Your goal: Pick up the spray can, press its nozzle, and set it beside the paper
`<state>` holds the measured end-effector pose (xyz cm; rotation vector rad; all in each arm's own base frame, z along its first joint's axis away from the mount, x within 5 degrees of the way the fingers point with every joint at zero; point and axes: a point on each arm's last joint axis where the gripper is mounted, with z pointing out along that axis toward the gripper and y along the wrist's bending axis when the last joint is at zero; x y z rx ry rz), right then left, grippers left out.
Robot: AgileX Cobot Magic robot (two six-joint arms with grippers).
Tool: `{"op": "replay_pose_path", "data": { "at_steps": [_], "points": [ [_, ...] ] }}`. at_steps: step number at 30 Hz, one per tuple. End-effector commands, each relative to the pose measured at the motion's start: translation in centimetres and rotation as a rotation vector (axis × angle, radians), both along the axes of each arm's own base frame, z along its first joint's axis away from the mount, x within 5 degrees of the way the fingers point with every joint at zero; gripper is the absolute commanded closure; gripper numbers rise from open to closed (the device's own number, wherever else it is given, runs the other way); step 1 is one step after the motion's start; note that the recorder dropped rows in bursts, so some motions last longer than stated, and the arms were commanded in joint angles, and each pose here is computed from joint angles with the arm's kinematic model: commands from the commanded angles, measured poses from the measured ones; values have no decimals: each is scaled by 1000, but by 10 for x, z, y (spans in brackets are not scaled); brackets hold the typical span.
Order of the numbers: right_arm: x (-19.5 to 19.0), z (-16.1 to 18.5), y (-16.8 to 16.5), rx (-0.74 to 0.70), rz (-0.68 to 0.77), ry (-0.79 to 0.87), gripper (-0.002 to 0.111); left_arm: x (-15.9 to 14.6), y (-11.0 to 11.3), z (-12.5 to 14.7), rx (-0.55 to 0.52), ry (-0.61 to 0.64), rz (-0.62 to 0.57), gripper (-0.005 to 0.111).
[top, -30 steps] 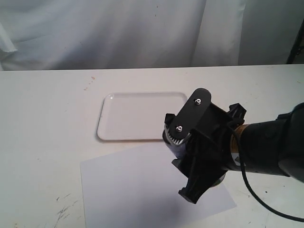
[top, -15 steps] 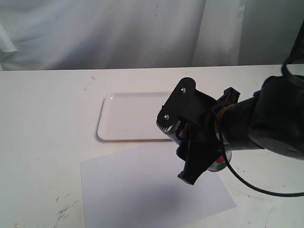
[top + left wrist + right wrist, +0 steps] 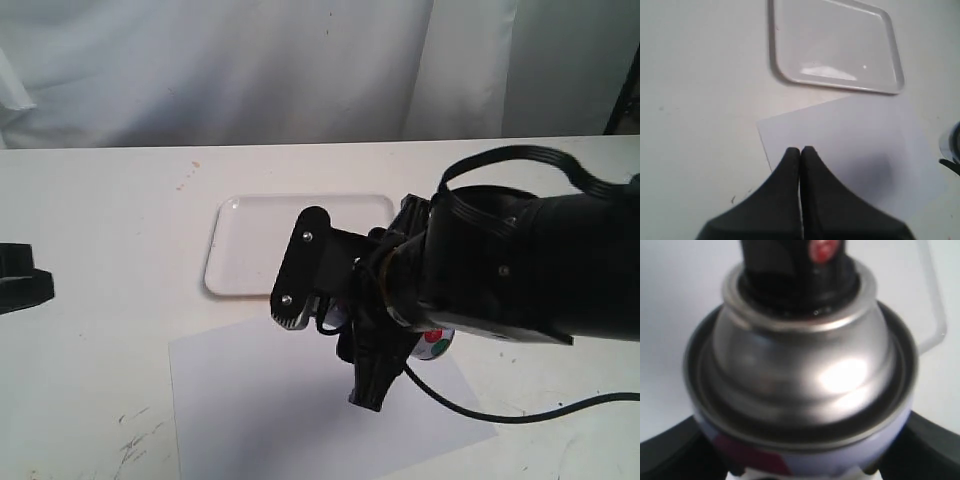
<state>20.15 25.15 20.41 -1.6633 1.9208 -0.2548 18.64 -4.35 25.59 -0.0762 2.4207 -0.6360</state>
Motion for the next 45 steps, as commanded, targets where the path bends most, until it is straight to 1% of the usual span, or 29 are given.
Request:
{"op": "replay_pose_path", "data": {
  "at_steps": [1,6,10,13,14,18,19,20,22,24,25,29,30,33,34,36,39,41,43,45],
  "points": [
    [5,-5,3,-81,52,-53,108,20,-9,-6,-64,61,-89,107],
    [9,-16,2,-166,37,-46,108,35,-14,-12,-106,100,-125,107],
    [12,-18,7,-187,15,-42,108,44,-16,-12,-122,101,-141,107],
    [13,-20,13,-206,9,-42,108,48,-20,-11,-153,107,-192,107],
    [10,-19,16,-211,28,-44,108,51,-24,-12,-182,113,-234,107],
    [6,-20,18,-223,59,-27,108,57,-28,-22,-230,164,-282,107],
    [6,-21,18,-229,58,-26,108,61,-31,-26,-261,207,-311,107],
    [6,-21,17,-233,56,-26,108,63,-32,-28,-273,225,-322,107],
    [6,-21,17,-231,52,-18,108,66,-35,-32,-311,253,-342,107],
    [4,-23,16,-231,43,11,108,70,-38,-37,-359,256,-371,107],
    [2,-25,15,-249,64,28,108,72,-40,-42,-389,274,-382,107],
    [1,-27,16,-236,78,33,108,77,-42,-53,-435,310,-385,107],
    [0,-27,17,-220,80,37,108,80,-44,-60,-475,325,-395,107],
    [0,-27,18,-219,83,36,108,83,-47,-68,-551,348,-416,107],
    [0,-27,18,-217,84,36,108,86,-49,-73,-598,354,-424,107],
    [0,-27,18,-214,86,35,108,88,-51,-79,-626,376,-422,107],
    [0,-27,19,-204,92,34,108,90,-64,-84,-615,399,-466,107],
    [0,-27,20,-198,93,35,108,92,-79,-84,-571,395,-512,107],
    [0,-28,20,-191,85,46,108,95,-87,-85,-563,396,-533,107],
    [-1,-28,20,-188,81,48,108,96,-88,-86,-563,399,-537,107]
  ]
}}
